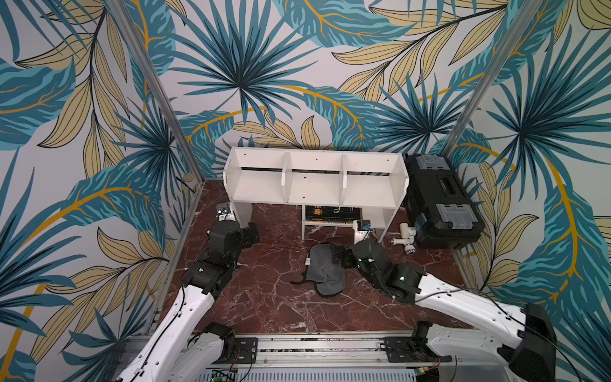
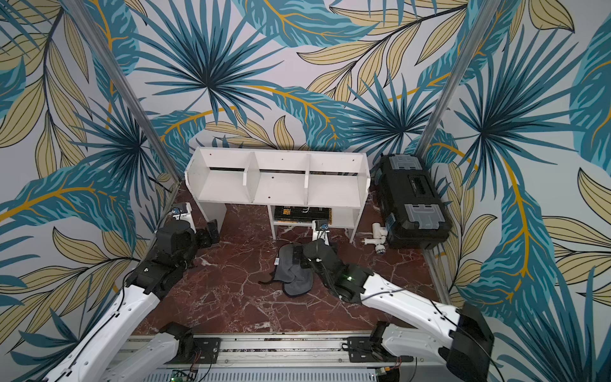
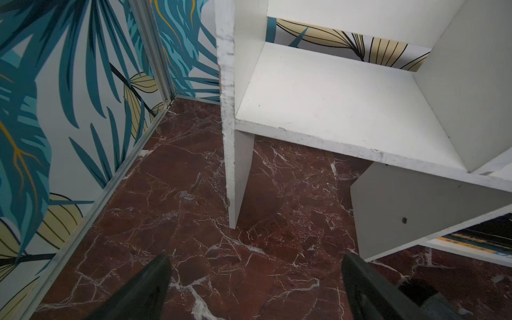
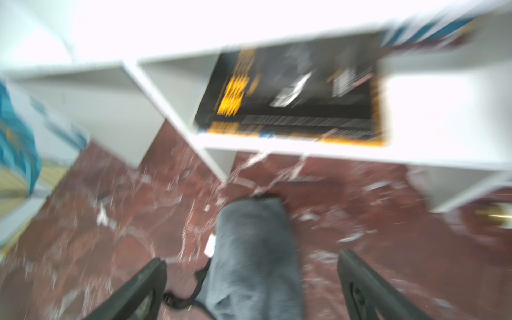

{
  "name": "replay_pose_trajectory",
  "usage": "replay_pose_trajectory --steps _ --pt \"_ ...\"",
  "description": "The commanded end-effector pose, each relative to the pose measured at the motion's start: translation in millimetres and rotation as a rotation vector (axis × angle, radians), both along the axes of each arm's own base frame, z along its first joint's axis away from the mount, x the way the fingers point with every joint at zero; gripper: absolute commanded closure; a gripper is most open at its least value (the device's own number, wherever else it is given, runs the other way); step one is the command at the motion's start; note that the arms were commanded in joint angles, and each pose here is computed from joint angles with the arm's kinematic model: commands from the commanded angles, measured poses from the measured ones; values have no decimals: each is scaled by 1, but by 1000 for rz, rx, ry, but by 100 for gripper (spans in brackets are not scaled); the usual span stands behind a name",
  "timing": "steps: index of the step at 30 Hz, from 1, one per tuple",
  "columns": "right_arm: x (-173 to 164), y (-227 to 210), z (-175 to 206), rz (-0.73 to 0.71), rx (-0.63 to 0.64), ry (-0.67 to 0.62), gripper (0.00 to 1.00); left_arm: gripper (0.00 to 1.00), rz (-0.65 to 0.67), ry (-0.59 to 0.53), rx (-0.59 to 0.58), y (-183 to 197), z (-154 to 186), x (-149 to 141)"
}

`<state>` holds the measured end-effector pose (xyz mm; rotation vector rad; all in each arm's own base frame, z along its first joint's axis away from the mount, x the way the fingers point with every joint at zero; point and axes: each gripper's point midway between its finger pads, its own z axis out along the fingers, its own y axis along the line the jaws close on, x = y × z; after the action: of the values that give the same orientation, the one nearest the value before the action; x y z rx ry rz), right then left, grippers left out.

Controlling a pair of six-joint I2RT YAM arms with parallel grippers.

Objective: Wipe the bookshelf clean with a cloth
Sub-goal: Place the cleaning item at the center of the board, then reset both arms

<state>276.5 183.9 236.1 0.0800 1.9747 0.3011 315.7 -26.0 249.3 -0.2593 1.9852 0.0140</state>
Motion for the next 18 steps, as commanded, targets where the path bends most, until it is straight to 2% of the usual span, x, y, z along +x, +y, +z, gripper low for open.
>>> replay_pose_trajectory --steps 1,4,6,9,11,14,18 --pt "-8 -72 -19 -257 -268 -46 1 0 126 -38 121 23 10 12" --pt "-11 -103 -28 -358 -497 -116 1 0 217 -98 249 39 9 25" --pt "-5 -110 -30 -357 -567 -115 1 0 220 -139 318 43 5 36" --pt "7 -146 -33 -453 -480 -54 1 0 209 -97 333 49 -12 55" --pt "10 -181 -41 -575 -424 -51 1 0 224 -52 333 59 -29 64" --pt "7 -220 -50 -707 -441 -43 1 0 240 -58 354 70 -44 66" --pt "12 -250 -73 -749 -461 -16 1 0 280 -74 273 89 -70 63"
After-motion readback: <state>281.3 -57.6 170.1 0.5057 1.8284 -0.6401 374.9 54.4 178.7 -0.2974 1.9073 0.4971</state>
